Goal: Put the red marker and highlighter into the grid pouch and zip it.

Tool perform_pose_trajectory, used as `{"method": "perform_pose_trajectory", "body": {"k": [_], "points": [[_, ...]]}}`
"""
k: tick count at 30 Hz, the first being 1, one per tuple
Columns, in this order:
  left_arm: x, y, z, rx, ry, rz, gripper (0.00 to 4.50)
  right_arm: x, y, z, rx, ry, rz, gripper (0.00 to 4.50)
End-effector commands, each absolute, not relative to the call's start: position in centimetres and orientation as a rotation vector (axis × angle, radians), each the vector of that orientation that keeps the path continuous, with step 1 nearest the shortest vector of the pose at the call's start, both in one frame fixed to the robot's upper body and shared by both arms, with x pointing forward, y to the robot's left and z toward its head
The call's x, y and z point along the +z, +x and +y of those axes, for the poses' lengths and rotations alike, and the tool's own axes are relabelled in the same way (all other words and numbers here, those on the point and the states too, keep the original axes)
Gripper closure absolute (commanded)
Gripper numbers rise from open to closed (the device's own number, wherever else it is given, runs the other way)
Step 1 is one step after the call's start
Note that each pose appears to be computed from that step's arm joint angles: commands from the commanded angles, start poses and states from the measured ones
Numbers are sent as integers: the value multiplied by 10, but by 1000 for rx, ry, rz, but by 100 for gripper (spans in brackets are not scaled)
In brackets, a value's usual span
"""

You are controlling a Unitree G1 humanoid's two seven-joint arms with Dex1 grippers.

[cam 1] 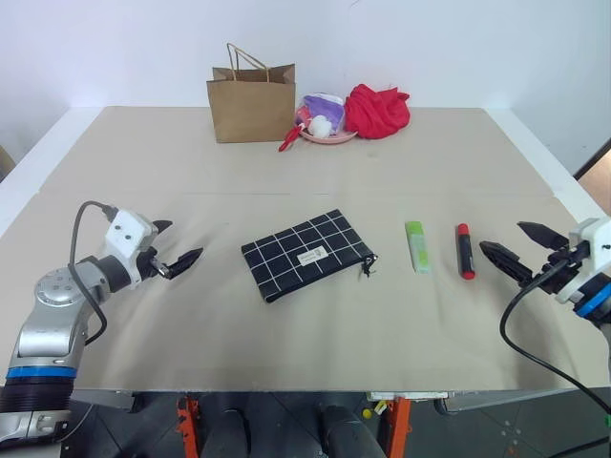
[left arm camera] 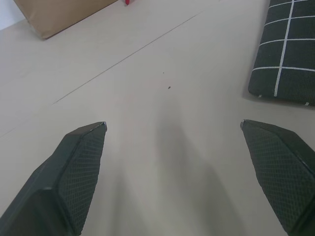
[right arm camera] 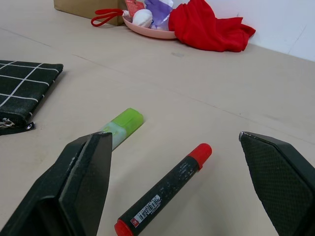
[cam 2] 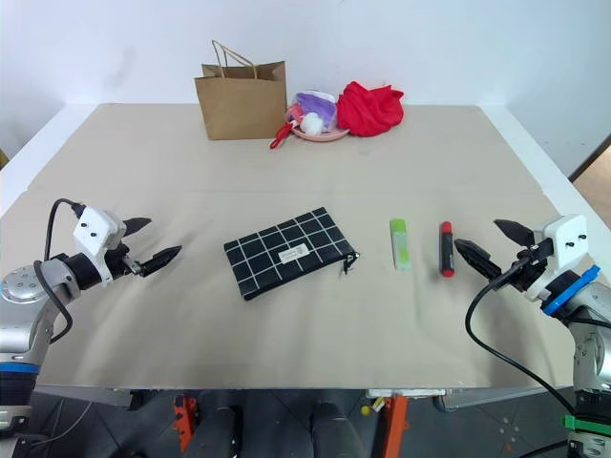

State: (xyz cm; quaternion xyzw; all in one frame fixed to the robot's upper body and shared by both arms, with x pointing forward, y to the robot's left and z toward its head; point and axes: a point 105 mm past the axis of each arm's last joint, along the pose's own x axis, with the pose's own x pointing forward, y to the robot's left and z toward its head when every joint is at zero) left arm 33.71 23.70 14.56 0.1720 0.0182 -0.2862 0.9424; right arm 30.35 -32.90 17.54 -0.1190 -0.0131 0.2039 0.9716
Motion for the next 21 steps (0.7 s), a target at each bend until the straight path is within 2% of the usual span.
{"method": "perform_pose_trajectory", "body": {"k": [1,17,21], "points": [[164,339,244,-563,373,-16,0,194,300,-336,391,-274,-72,6],[168,339,229,-644,353,-48,0,195,302,-339,385,-276,-70,6],[165,333,216,-714,365,-43,0,198,308,-320,442,-263,-85,6]]}}
